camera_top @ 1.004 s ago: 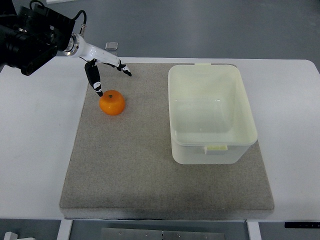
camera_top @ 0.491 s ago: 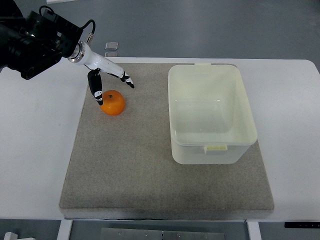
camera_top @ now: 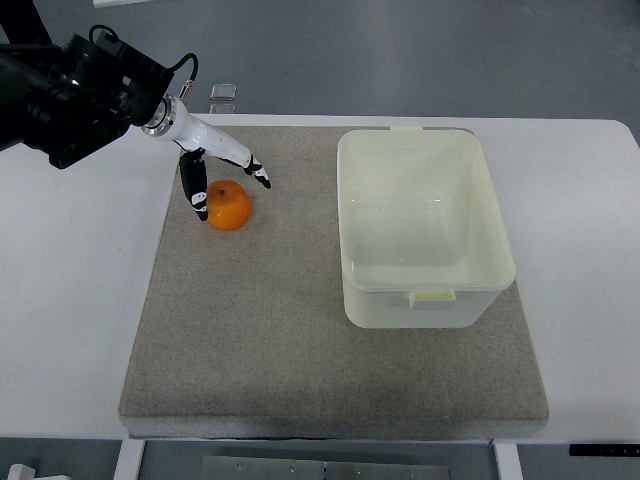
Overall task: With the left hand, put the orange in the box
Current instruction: 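Lower the open left hand around the orange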
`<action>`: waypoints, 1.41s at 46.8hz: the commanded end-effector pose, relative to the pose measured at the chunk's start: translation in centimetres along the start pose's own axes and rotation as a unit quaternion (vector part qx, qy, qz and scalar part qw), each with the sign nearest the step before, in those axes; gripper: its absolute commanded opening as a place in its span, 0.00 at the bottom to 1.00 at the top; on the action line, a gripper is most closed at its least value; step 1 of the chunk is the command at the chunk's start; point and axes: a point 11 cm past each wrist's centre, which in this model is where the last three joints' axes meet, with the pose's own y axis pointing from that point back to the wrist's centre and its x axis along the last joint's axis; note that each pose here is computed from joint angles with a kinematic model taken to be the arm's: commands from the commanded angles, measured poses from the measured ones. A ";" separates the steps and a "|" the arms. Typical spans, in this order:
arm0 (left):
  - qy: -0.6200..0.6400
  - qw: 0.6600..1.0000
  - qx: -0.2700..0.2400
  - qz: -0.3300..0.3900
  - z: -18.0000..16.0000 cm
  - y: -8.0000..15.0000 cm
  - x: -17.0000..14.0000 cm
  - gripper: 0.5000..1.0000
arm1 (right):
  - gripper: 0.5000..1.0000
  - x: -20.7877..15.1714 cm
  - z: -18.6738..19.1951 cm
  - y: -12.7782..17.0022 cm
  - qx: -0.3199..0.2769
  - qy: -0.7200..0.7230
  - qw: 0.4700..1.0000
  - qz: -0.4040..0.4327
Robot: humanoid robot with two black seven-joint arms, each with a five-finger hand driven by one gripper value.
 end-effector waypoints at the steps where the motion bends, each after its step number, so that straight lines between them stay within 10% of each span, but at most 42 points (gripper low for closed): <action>1: 0.000 1.000 0.000 -0.001 0.0 0.0 -0.1 0.98 | 0.89 0.0 0.1 0.0 -0.001 0.000 1.000 0.000; 66: -0.052 0.998 0.004 0.021 -0.3 -1.2 -1.3 0.98 | 0.89 0.0 0.1 0.0 -0.001 0.000 1.000 0.000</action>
